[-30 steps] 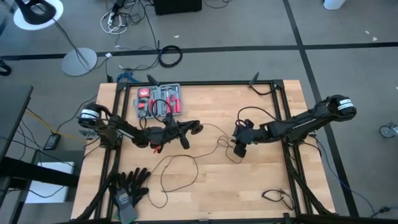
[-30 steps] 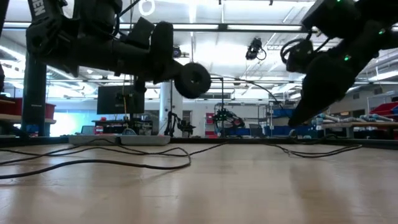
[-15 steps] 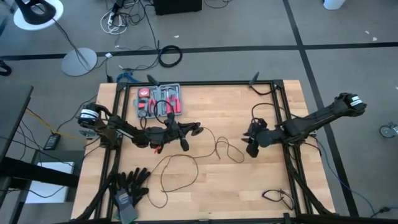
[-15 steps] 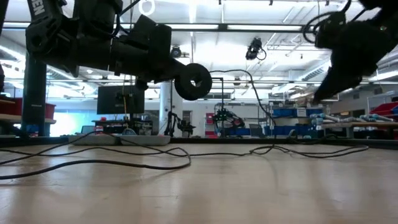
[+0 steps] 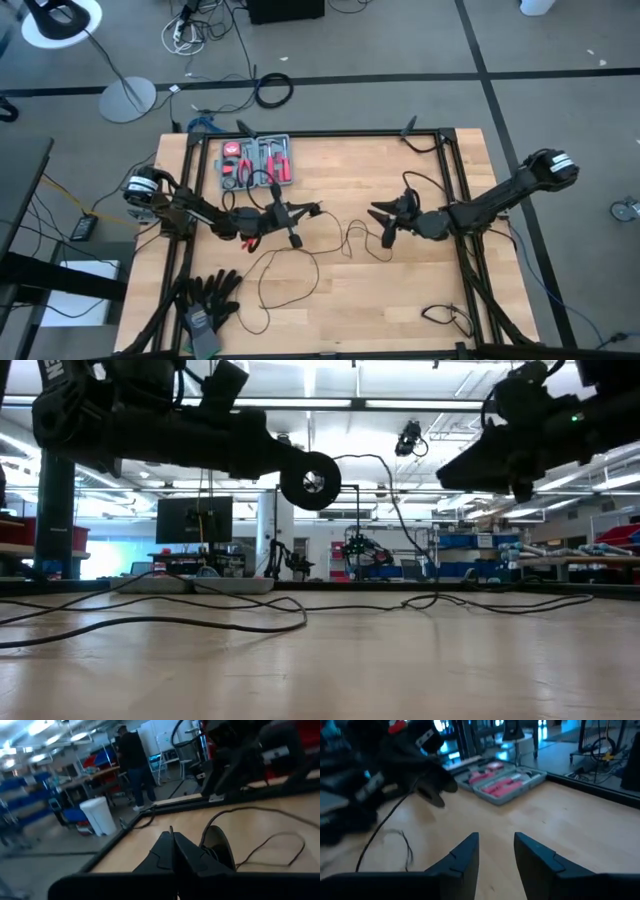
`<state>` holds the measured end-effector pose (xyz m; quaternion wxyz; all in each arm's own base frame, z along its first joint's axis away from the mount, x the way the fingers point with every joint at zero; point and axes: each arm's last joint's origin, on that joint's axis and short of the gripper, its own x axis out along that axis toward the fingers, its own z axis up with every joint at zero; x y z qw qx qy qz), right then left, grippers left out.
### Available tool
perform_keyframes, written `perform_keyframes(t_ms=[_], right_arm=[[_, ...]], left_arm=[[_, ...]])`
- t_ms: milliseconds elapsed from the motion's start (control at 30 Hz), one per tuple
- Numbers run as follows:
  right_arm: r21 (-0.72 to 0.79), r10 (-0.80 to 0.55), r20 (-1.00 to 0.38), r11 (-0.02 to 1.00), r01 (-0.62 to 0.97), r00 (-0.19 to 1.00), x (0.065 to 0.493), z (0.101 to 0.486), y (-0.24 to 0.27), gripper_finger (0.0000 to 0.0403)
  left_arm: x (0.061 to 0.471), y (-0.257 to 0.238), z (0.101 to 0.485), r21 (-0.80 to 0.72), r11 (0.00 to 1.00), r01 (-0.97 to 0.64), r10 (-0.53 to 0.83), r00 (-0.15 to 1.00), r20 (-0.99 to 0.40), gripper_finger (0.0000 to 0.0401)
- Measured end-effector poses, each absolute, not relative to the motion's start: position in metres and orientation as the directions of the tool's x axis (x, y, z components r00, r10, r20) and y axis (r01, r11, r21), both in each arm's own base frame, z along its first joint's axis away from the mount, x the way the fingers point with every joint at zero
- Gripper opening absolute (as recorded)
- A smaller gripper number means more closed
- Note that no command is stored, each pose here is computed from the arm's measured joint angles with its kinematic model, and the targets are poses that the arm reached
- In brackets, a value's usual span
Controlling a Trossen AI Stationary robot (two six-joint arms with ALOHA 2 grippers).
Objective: Coil cords
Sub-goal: Coil the black wire onto the spool
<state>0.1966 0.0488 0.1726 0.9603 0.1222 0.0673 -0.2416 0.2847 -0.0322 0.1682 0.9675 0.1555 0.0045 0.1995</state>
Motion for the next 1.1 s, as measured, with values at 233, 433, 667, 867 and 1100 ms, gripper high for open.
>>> perform_keyframes(t_ms=[233, 433, 667, 867, 1100], right_arm=[[0.179, -0.484, -0.149, 0.844, 0.505, 0.862, 0.222, 0.165, 0.043, 0.0123], [0.036, -0.480, -0.205, 0.867, 0.496, 0.853, 0.249, 0.154, 0.040, 0.0123], [-0.048, -0.450, -0.185, 0.892, 0.450, 0.874, 0.276, 0.165, 0.042, 0.0123], [-0.082, -0.508, -0.114, 0.861, 0.501, 0.854, 0.276, 0.189, 0.040, 0.0122], [0.154, -0.436, -0.168, 0.874, 0.461, 0.884, 0.260, 0.208, 0.035, 0.0111]], left_arm=[[0.283, -0.039, 0.171, 0.429, 0.817, -0.386, 0.392, 0.917, 0.078, 0.0000], [0.282, -0.040, 0.176, 0.399, 0.822, -0.406, 0.394, 0.912, 0.117, 0.0000], [0.281, -0.042, 0.179, 0.313, 0.853, -0.417, 0.388, 0.909, 0.153, 0.0000], [0.281, -0.038, 0.175, 0.288, 0.812, -0.507, 0.500, 0.860, 0.105, 0.0000], [0.280, -0.037, 0.171, 0.234, 0.791, -0.565, 0.568, 0.821, 0.064, 0.0000]])
